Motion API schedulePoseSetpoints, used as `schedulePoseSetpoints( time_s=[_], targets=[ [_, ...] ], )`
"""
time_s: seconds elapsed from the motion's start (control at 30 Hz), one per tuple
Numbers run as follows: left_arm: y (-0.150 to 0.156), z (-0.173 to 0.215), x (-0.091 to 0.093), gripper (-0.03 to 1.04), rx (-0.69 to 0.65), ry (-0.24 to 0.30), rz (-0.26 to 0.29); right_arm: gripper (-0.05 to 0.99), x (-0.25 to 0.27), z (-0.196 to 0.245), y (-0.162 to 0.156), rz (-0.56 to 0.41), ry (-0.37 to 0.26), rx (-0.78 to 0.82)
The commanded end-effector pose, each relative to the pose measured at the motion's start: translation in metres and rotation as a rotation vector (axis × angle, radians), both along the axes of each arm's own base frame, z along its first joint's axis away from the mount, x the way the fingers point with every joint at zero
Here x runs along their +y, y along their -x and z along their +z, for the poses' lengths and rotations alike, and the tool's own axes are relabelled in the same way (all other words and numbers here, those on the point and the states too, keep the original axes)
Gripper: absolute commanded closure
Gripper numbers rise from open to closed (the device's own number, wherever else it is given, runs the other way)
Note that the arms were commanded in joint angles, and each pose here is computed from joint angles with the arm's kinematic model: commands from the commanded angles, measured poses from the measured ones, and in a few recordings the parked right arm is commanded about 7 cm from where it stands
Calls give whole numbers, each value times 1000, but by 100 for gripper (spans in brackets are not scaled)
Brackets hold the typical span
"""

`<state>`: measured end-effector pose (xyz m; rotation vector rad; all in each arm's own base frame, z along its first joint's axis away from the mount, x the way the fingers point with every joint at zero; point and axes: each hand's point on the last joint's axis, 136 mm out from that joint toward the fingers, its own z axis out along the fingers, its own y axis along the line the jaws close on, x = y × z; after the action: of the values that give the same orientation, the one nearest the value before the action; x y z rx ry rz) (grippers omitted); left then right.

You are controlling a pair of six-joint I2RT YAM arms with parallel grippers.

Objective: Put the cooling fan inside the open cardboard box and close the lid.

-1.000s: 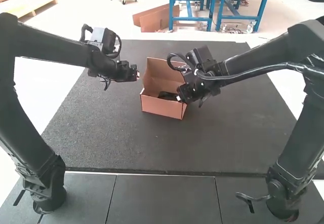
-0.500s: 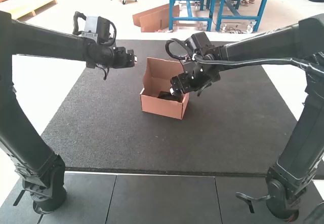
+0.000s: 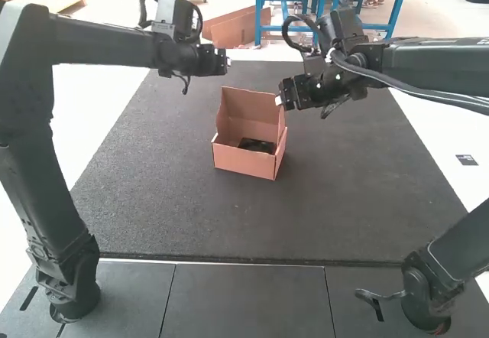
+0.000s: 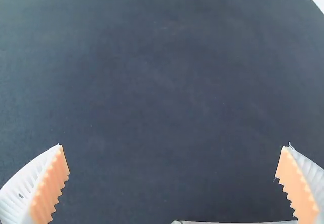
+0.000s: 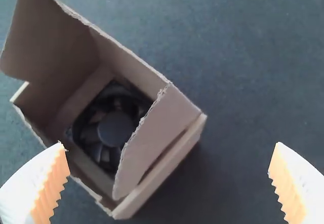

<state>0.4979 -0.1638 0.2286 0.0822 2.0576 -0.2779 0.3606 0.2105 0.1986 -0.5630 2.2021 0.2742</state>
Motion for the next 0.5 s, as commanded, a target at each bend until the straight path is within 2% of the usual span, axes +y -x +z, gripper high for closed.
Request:
schedulePoseSetpoints(
  time_s=[0.0, 0.17, 0.23, 0.47],
  targets=[
    [-8, 21, -20, 4, -48, -6, -32, 3, -6, 15, -2, -14, -36, -19],
    [-12, 11, -41, 4, -26, -33, -77, 3, -12, 17, -6, -25, -45, -21],
    [-12, 2, -46, 4, -3, -63, -98, 3, -12, 20, -8, -26, -56, -24],
    [-2, -44, -46, 4, 132, -180, -151, 3, -11, 39, -16, -30, -100, -47]
  ],
)
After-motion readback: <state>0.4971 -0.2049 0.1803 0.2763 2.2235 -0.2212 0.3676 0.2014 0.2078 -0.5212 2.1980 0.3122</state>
